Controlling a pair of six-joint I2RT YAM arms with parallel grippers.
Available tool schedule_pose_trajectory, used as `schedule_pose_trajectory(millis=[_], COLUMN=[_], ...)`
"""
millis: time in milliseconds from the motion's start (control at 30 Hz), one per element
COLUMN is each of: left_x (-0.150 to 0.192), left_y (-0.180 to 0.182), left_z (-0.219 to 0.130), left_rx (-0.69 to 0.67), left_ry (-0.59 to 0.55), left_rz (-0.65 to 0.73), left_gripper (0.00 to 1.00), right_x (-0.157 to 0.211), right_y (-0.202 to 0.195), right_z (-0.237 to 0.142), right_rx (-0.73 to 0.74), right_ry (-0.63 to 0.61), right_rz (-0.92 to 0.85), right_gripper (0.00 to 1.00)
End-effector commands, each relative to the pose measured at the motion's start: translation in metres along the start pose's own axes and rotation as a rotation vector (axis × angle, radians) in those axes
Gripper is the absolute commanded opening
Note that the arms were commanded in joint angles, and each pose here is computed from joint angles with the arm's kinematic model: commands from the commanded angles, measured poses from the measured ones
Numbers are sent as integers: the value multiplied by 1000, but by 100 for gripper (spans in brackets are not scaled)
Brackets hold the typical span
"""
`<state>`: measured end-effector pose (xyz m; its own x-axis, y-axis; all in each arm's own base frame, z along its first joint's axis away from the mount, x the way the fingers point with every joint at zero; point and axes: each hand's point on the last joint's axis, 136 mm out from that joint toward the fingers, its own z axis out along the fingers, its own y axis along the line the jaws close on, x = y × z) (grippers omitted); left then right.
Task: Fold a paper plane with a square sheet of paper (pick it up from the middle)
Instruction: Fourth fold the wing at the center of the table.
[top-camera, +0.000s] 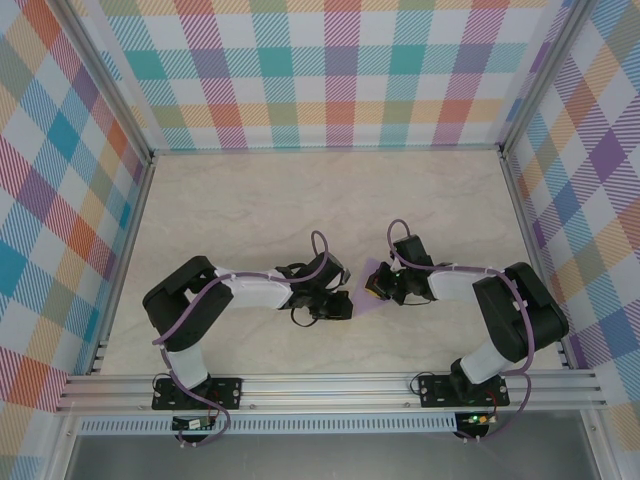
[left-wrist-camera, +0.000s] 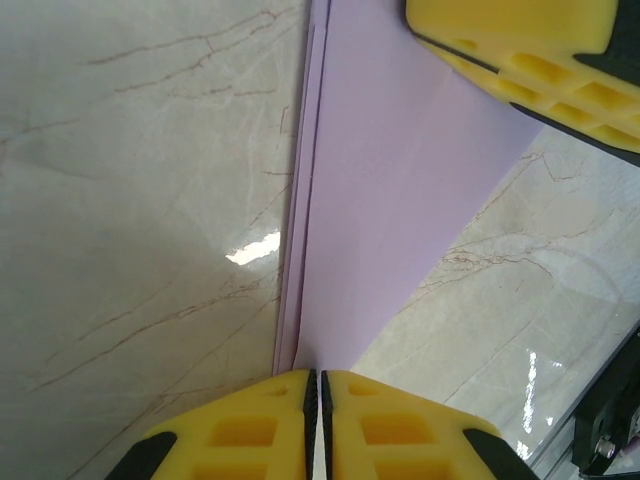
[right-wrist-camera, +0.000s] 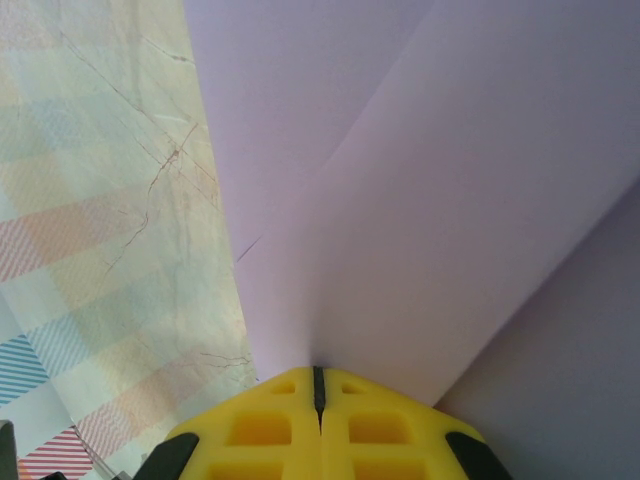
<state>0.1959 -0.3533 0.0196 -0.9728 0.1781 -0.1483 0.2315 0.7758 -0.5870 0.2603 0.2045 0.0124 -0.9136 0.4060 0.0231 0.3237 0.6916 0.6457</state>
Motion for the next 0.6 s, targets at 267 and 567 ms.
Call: schedule_pose_trajectory(millis=[267, 567], left_x=[29, -10], left_y=[34, -21], left_z=[-11, -38], left_rx=[-60, 108], left_ry=[54, -91], left_rz=[-40, 16], left_gripper=[10, 5], right_x=[9, 10], right_y=[-66, -54], right_z=[2, 5], right_rx=[261, 202], right_ry=[-2, 18], right_rz=[67, 48], right_gripper=[0, 0])
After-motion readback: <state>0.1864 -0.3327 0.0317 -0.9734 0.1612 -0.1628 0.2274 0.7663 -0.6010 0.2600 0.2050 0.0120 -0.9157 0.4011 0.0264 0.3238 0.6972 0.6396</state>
